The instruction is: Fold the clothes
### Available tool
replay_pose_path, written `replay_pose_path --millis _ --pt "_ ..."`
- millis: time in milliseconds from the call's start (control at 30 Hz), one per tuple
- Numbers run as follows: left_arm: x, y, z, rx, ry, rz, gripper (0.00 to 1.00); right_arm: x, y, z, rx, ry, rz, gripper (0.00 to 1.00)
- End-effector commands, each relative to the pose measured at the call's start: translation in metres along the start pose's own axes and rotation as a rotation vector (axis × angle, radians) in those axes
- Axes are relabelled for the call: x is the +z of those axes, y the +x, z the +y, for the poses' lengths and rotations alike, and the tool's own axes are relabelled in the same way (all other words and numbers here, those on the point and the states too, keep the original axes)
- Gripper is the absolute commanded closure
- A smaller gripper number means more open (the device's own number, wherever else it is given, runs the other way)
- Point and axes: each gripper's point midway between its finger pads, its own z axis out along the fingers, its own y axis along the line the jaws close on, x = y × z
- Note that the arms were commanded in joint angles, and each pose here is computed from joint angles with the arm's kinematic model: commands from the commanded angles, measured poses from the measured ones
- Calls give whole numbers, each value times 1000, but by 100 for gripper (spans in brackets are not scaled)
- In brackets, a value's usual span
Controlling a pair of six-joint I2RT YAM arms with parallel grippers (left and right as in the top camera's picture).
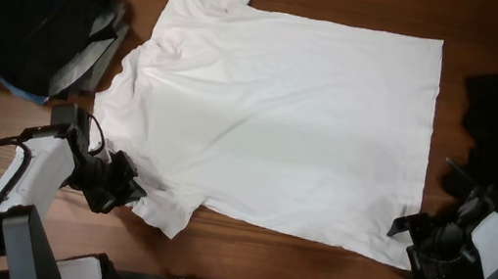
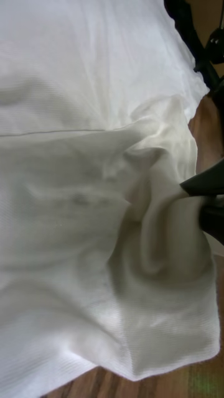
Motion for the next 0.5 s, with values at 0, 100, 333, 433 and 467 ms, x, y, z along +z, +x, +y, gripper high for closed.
replay_pose_path --millis 0,100,333,433,467 --pt "-3 -3 -6 32 18 -11 96 5 -1 -9 24 37 -11 70" --pt "-3 -3 -6 32 18 -11 96 4 0 -7 -7 26 -7 96" --pt "-17 -7 -16 45 23 -22 96 -26 -6 29 -166 -126 -35 96" --pt "-36 -11 -29 72 31 -40 96 -57 -10 45 -222 -191 -86 96" --pt "-41 -12 -32 76 35 -49 96 -64 -10 47 -235 -198 -101 96"
